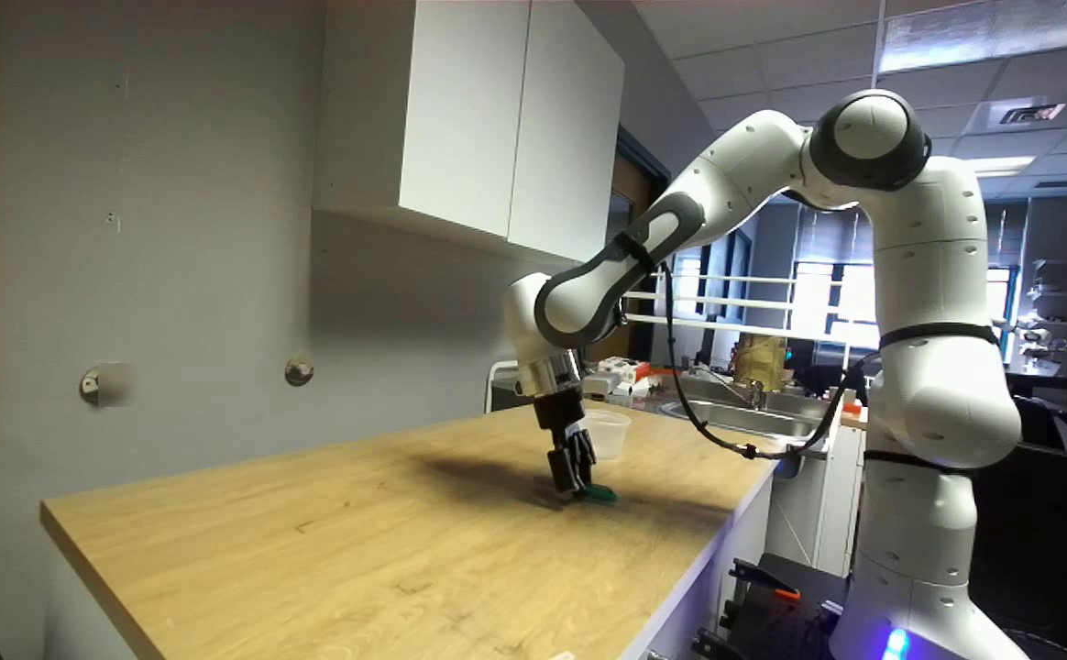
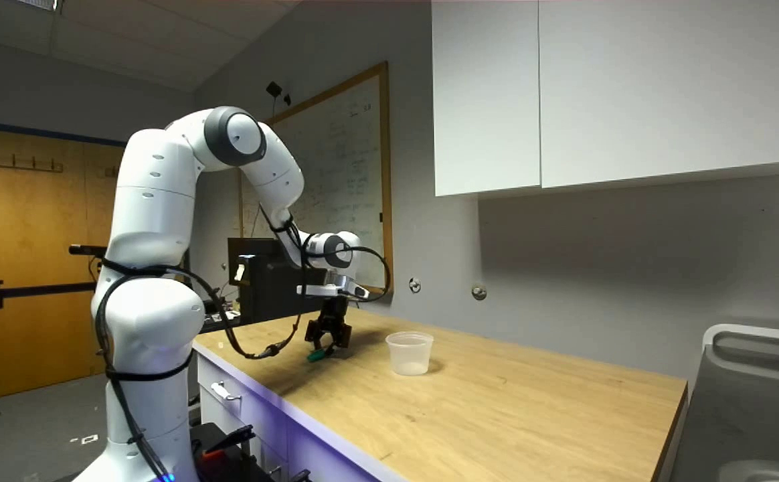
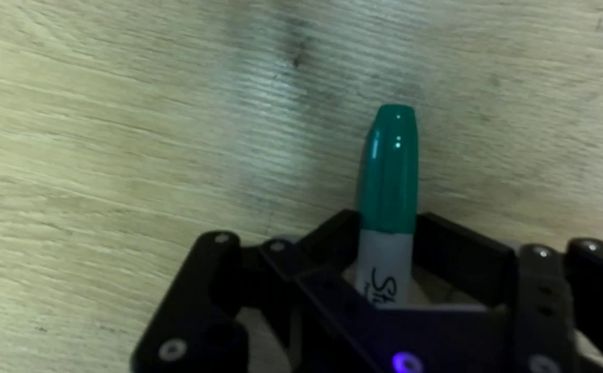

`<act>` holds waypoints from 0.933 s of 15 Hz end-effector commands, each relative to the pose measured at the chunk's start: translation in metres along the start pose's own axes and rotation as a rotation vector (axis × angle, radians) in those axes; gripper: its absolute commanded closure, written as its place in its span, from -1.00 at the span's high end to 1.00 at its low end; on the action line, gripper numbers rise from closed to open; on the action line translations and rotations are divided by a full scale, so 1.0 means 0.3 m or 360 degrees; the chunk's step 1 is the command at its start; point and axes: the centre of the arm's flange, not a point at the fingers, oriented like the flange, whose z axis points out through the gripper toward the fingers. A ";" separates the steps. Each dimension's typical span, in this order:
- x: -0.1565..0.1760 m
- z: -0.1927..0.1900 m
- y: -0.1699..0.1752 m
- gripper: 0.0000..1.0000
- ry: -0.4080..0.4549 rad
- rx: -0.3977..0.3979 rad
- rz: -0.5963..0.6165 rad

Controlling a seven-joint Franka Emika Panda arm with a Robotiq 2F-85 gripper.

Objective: Take the marker from the table and put it in the cup

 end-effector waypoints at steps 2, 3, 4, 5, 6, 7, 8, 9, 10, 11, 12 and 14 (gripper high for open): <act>-0.051 -0.125 0.012 -0.81 0.0051 -0.0022 0.0020; -0.065 -0.165 0.012 -0.82 0.0079 -0.0018 0.0019; -0.077 -0.196 0.013 -0.82 0.0102 -0.0014 0.0016; -0.090 -0.237 0.017 -0.82 0.0132 -0.0010 0.0019; -0.101 -0.275 0.024 -0.82 0.0164 -0.0012 0.0025; -0.115 -0.316 0.041 -0.82 0.0196 -0.0005 0.0033; -0.130 -0.354 0.061 -0.82 0.0228 -0.0004 0.0047; -0.148 -0.398 0.099 -0.82 0.0261 0.0000 0.0053; -0.158 -0.435 0.143 -0.82 0.0294 -0.0001 0.0070; -0.166 -0.470 0.199 -0.81 0.0327 0.0000 0.0081; -0.169 -0.499 0.249 -0.81 0.0357 -0.0002 0.0095; -0.173 -0.543 0.362 -0.81 0.0408 0.0009 0.0146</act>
